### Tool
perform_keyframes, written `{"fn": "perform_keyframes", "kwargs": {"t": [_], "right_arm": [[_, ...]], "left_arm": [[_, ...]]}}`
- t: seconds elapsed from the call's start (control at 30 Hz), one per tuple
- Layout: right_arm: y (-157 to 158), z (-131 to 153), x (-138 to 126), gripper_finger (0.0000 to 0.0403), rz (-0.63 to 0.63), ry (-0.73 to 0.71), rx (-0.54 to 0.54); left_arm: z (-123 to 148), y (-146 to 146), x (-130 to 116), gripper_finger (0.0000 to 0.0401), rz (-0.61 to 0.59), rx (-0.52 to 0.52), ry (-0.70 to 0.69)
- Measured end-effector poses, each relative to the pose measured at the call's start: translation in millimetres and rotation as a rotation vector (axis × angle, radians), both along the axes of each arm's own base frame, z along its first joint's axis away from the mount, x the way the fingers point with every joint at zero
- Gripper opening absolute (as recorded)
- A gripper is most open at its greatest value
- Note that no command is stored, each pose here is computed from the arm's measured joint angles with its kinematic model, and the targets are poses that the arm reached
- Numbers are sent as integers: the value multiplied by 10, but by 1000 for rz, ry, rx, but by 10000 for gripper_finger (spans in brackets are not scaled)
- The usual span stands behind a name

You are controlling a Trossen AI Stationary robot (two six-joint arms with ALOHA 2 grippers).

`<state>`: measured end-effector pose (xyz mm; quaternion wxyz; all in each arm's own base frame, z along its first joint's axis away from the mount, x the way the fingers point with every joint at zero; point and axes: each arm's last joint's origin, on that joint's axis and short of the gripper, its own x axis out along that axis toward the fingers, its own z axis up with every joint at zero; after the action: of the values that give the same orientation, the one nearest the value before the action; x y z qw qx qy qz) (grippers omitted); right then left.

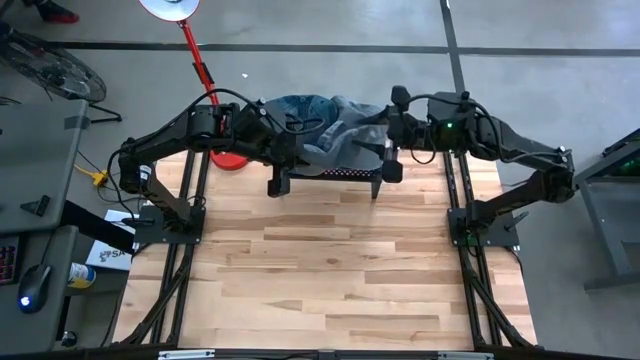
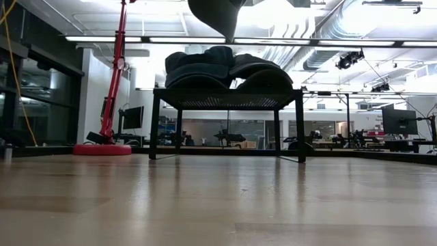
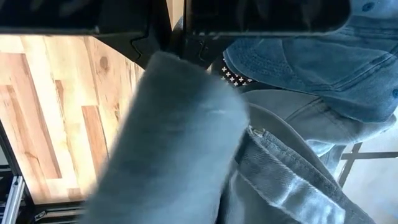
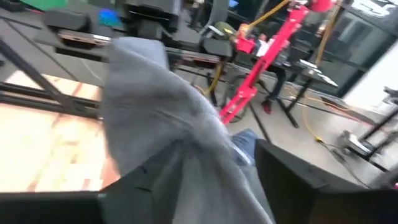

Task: Pick & Place hat
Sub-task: Stack the gray cap on top of the gray cap on the shelf

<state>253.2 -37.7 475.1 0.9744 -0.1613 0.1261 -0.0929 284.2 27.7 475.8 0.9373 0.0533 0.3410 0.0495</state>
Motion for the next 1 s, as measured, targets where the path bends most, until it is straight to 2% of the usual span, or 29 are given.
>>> {"fn": "perform_keyframes", "kwargs": {"t": [0.17,0.33,0.47,0.63,0.7,0.8,1.0], "right_arm": [[-6,-69,115,210,30,22,19],[-21,-61,158,184,-1,-1,1],[-17,2,70,132,-25,-26,-14],[-4,45,4,26,-13,-45,-14],[3,52,-5,10,6,-49,-11],[4,56,-6,39,6,-57,10],[-3,47,-8,127,-20,-47,8]], "left_arm": [[-1,0,1,7,-1,-1,0],[-6,0,-3,7,-1,-1,7],[-18,-2,-13,7,2,-6,23],[-16,0,-13,7,3,-7,21],[-16,-2,-13,7,3,-8,21],[-16,-2,-12,7,2,-8,20],[-16,-1,-13,7,3,-8,20]]}}
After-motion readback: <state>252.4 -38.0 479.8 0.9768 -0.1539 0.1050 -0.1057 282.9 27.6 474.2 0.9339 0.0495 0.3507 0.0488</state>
